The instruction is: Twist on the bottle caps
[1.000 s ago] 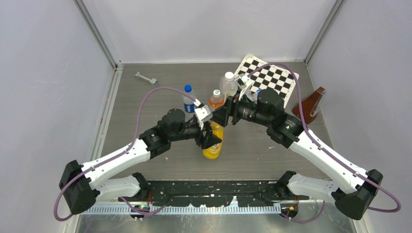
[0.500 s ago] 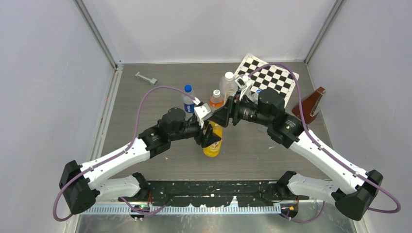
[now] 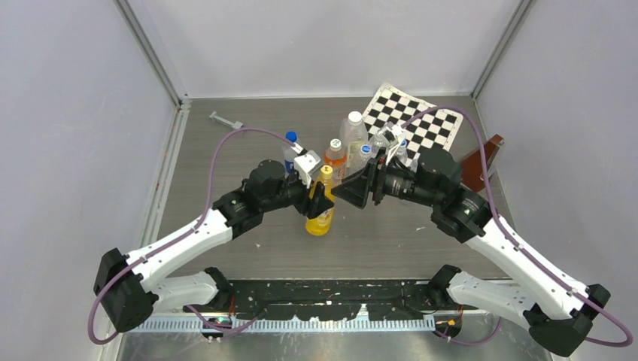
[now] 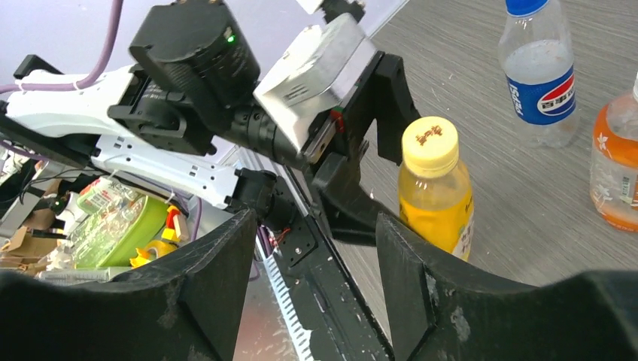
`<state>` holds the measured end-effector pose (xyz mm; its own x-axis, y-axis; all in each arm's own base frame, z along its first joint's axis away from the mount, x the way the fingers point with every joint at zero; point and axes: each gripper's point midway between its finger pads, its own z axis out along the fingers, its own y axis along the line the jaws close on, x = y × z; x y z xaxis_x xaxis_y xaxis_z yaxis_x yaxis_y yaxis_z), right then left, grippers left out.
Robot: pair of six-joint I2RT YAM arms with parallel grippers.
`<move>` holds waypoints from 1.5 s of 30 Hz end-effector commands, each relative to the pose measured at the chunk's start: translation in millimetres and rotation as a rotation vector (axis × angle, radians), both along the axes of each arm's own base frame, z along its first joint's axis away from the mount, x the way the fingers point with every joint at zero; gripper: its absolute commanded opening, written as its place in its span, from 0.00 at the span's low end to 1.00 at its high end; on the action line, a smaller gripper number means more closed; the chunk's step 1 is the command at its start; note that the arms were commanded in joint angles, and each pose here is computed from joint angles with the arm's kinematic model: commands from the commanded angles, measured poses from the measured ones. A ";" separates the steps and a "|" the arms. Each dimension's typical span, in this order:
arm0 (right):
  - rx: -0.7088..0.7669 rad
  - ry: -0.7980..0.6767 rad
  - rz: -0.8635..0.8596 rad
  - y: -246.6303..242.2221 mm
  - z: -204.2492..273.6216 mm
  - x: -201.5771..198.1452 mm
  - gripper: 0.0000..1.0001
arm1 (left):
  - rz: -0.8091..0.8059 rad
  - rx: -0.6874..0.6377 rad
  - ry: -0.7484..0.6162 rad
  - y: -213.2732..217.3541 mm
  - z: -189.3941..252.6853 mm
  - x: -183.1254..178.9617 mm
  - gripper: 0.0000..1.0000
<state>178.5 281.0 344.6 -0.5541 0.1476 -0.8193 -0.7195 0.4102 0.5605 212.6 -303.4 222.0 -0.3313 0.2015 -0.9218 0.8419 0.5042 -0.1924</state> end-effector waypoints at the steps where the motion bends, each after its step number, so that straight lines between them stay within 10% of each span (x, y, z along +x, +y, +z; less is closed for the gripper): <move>1: -0.009 -0.067 -0.016 -12.4 10.5 -7.1 0.65 | 0.043 -0.014 -0.013 4.6 12.1 8.5 0.00; 10: -0.242 -0.259 -0.022 -35.6 0.5 0.6 0.60 | -0.194 0.045 -0.040 6.8 11.2 -28.1 0.00; 17: -0.415 -0.323 0.286 -32.1 -17.2 -27.2 0.59 | -0.378 0.136 -0.053 13.0 9.7 -52.4 0.00; 45: -0.396 -0.392 0.621 12.1 -18.8 -24.7 0.47 | -0.530 0.146 -0.038 7.9 17.3 -69.9 0.00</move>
<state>155.2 288.0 310.4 -0.1340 -0.4569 -0.8794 -0.9905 0.0344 0.1331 141.7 -289.3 218.3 -0.1597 0.4980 -0.8523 0.9870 0.0665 -0.1461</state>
